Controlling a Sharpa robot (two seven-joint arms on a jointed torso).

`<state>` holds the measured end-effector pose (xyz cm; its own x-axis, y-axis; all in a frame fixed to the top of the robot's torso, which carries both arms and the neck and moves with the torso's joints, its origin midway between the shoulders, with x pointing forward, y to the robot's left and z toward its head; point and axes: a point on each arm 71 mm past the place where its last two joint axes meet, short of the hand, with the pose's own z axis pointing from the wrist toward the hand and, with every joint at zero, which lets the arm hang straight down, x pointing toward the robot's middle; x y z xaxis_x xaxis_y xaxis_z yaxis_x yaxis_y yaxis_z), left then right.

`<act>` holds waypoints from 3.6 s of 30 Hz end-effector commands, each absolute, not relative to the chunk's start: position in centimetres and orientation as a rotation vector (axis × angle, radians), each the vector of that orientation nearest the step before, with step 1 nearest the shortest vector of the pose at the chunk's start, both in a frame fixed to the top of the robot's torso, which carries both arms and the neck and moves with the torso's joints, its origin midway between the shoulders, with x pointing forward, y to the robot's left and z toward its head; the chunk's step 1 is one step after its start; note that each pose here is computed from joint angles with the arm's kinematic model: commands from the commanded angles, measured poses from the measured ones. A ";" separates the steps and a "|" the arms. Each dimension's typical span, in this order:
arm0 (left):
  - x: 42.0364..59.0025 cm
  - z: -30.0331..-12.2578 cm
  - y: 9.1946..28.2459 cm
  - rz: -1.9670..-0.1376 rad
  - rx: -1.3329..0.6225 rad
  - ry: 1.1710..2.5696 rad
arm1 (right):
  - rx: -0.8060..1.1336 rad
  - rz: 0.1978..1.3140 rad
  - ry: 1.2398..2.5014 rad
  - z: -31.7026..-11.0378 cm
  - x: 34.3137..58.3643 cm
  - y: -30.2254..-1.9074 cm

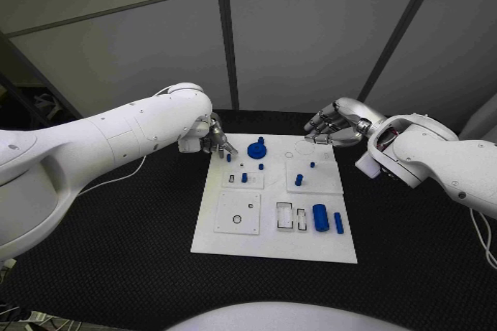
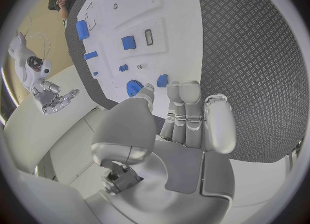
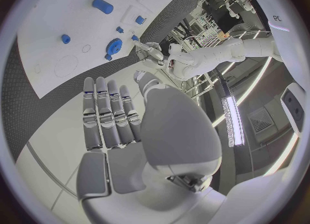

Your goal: Assemble the parts on the task board

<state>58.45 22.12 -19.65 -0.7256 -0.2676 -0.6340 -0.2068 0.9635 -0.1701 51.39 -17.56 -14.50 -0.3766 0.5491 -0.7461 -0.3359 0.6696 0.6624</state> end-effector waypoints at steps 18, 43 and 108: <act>58.2 -19.6 21.7 -0.136 -0.292 2.417 | 0.166 0.954 1.716 -14.4 51.4 -17.3; 58.3 -19.5 21.2 -0.206 -0.301 2.382 | 0.165 0.955 1.720 -14.4 51.4 -17.2; 50.5 -21.1 22.0 -0.291 -0.344 2.266 | 0.172 0.946 1.717 -14.4 51.5 -17.8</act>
